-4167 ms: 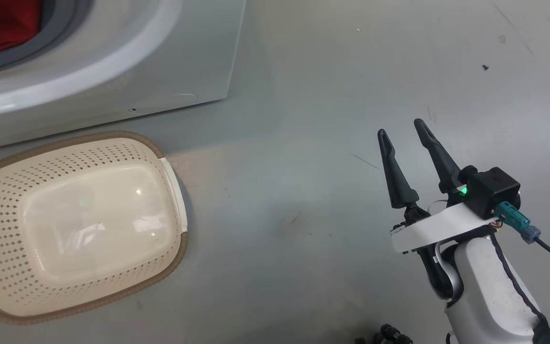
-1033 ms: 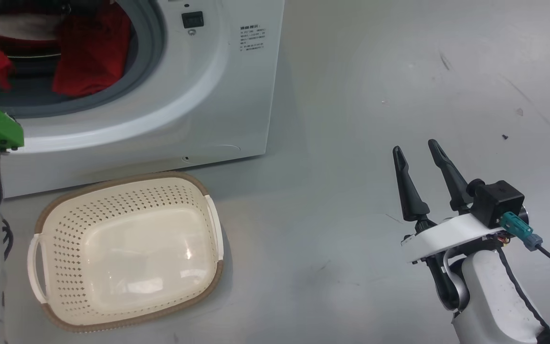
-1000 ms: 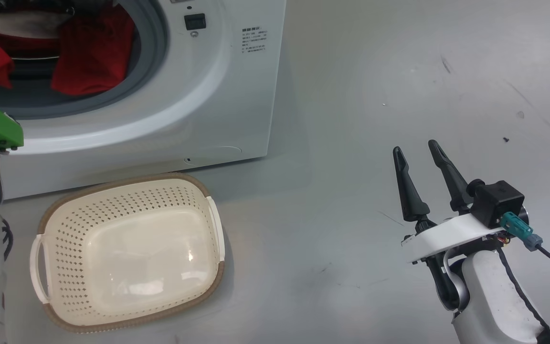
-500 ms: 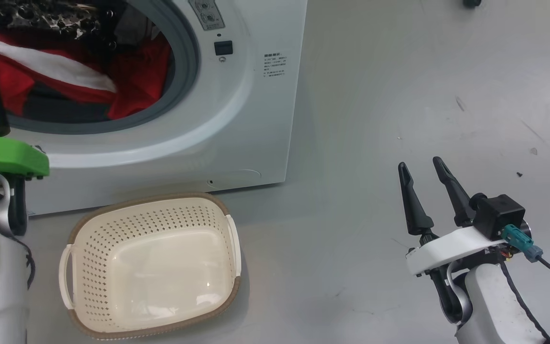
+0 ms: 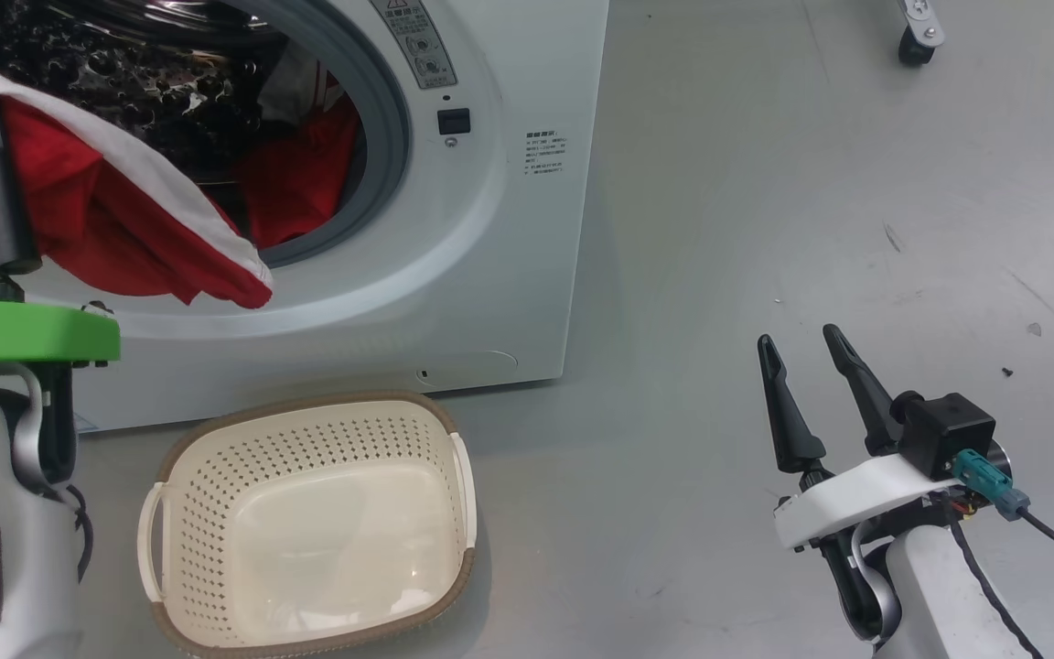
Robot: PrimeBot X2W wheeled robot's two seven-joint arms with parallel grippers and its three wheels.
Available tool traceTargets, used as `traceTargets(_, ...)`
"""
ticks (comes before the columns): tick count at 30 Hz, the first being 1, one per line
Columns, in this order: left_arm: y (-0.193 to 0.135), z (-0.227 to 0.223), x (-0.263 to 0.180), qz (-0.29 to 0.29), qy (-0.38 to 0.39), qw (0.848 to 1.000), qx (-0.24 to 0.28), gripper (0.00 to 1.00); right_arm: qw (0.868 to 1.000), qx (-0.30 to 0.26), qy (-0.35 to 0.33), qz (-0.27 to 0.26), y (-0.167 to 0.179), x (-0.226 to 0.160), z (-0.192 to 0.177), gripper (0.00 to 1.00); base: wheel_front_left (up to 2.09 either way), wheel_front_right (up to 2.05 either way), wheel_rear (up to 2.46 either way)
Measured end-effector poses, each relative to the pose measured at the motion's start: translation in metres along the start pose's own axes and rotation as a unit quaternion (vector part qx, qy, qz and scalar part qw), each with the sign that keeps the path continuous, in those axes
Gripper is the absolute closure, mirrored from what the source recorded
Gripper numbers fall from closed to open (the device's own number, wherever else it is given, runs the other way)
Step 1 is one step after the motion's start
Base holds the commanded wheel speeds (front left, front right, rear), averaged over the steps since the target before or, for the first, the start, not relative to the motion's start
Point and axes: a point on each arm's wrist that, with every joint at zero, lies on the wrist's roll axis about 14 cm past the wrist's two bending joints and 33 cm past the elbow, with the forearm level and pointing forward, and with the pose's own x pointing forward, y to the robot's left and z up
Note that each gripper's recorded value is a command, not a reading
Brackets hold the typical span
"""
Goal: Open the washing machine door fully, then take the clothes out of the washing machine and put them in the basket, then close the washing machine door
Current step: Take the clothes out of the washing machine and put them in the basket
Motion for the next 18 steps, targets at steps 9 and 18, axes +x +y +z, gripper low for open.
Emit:
traceTargets(9, -0.006, 0.007, -0.015, -0.006, -0.011, 1.0, -0.002, 1.0, 1.0, 0.0, 0.001, 0.004, 0.003, -0.002, -0.001, 0.0, 0.0, 0.0, 0.0)
traceTargets(18, -0.022, -0.037, -0.046, -0.024, 0.058, 0.998, -0.012, 1.0, 1.0, 0.002, 0.009, 0.011, 0.007, -0.001, -0.006, 0.0, 0.0, 0.0, 0.0)
